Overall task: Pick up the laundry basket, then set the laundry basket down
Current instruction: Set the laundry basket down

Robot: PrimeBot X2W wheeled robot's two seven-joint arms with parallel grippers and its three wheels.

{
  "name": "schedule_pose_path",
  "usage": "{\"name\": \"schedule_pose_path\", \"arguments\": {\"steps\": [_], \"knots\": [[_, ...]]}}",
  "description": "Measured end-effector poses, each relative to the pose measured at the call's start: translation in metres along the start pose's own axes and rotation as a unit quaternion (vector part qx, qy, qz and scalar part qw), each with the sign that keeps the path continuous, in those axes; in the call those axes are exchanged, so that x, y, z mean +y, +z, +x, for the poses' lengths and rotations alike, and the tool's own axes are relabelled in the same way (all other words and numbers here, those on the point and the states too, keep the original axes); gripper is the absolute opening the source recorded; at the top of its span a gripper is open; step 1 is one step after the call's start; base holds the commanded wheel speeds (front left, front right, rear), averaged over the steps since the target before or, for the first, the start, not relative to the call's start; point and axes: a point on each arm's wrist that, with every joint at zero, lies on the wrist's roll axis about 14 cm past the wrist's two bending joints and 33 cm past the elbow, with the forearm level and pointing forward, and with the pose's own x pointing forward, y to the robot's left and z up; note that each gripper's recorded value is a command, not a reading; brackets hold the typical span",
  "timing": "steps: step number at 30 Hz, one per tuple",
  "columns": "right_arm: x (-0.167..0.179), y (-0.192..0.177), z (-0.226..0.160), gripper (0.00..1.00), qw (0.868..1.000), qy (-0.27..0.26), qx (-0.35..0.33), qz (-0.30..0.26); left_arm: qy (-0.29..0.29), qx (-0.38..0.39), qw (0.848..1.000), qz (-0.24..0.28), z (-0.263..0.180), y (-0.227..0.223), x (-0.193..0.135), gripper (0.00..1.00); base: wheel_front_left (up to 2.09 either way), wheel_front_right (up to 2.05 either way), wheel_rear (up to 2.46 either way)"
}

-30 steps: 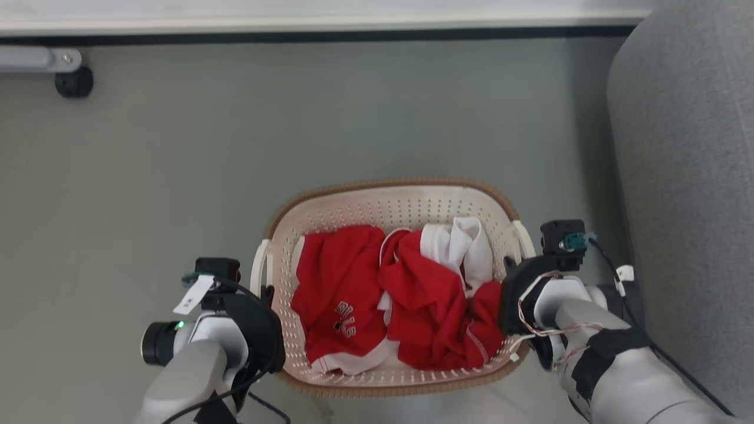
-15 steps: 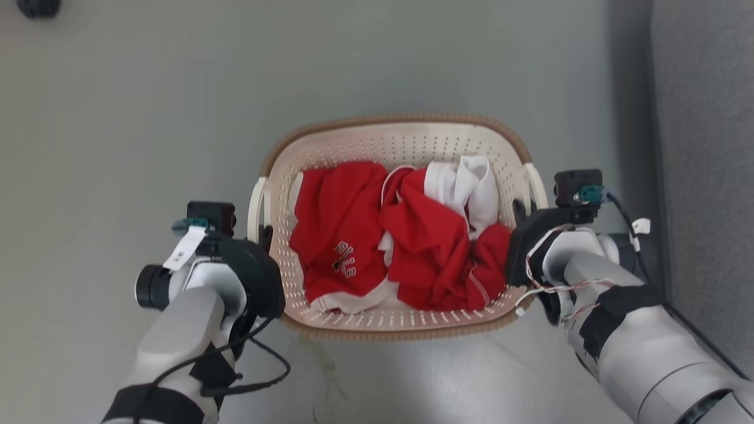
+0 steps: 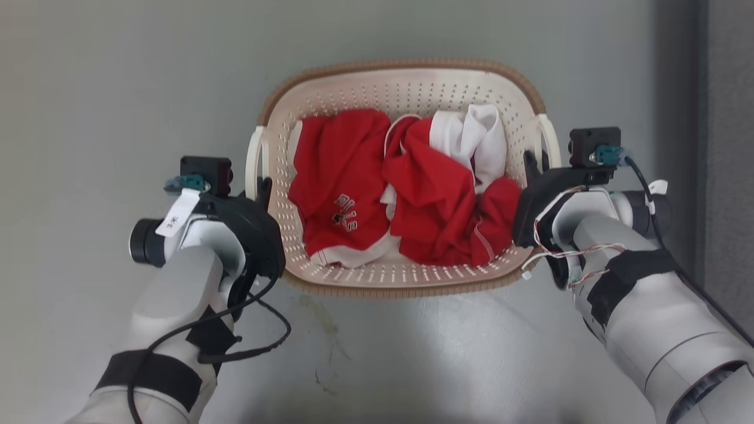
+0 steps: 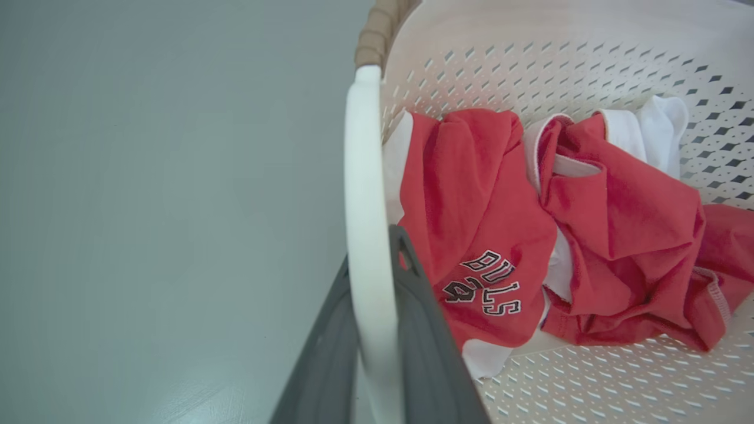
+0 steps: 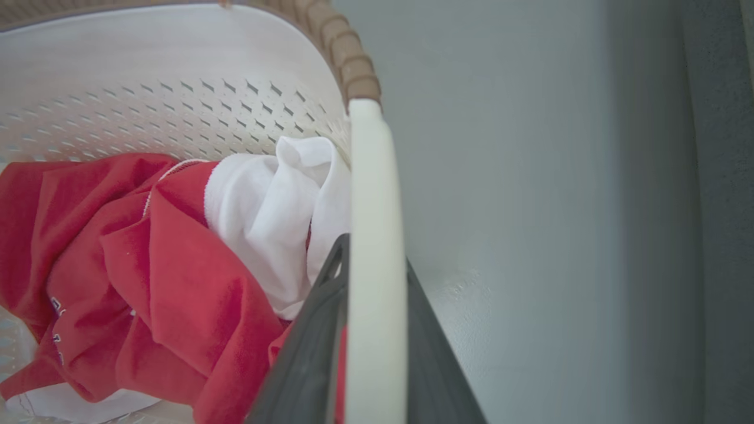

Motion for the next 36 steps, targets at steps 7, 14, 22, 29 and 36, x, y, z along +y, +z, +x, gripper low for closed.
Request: {"name": "schedule_pose_path", "arguments": {"steps": [7,14,22,29,36], "knots": [[-0.001,-0.007,0.018,0.0,1.0,0.003,0.0,0.001,0.004,0.004,1.0,-0.002,0.015,-0.006,0.007,0.0,0.0,0.0,0.0],[0.0,-0.016,0.032,0.0,1.0,0.006,-0.001,0.006,0.007,0.004,1.0,-0.003,0.025,-0.011,0.013,0.0,0.0,0.0,0.0],[0.0,-0.015,0.046,0.0,1.0,0.01,-0.014,0.005,0.011,-0.012,1.0,-0.002,0.036,-0.008,0.019,0.0,0.0,0.0,0.0],[0.002,-0.018,0.051,0.0,1.0,0.013,-0.017,0.004,0.013,-0.019,1.0,-0.001,0.039,-0.009,0.022,0.0,0.0,0.0,0.0],[0.002,-0.017,0.056,0.0,1.0,0.015,-0.023,0.002,0.014,-0.029,0.999,0.0,0.043,-0.005,0.024,0.0,0.0,0.0,0.0]]}}
